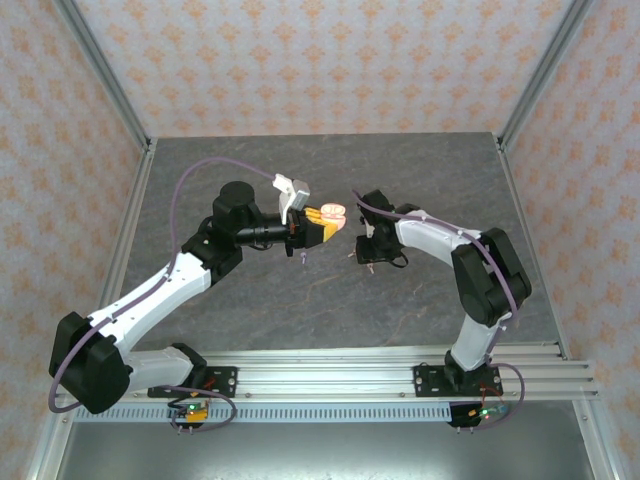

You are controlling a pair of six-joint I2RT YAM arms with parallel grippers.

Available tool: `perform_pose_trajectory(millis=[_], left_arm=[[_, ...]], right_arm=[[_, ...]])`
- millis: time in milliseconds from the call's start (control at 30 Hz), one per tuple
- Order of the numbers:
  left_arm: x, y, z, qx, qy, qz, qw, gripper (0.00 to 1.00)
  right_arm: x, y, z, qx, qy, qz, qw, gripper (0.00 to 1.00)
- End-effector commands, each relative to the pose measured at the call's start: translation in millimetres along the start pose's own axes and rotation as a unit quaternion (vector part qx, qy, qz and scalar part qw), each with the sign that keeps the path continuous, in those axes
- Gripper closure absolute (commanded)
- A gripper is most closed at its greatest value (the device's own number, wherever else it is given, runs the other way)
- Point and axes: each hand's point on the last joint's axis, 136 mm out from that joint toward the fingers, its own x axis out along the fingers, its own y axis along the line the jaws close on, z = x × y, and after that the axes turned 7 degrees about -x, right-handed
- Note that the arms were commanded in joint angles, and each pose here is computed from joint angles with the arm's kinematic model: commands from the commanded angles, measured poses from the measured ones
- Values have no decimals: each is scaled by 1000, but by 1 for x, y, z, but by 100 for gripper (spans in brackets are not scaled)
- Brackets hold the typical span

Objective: Insert the wireless bluetooth earbuds into the charging case

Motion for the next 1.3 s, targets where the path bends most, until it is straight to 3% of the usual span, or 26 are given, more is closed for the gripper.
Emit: perform_pose_trajectory(millis=[0,1267], left_arm=[[-6,-7,12,22,-16,2,1000,100],[-6,-5,12,19,-16,8,1000,100]], right_arm=[[3,-5,-2,10,13,-18,1000,61],[15,-8,-18,12,50,-24,998,71]])
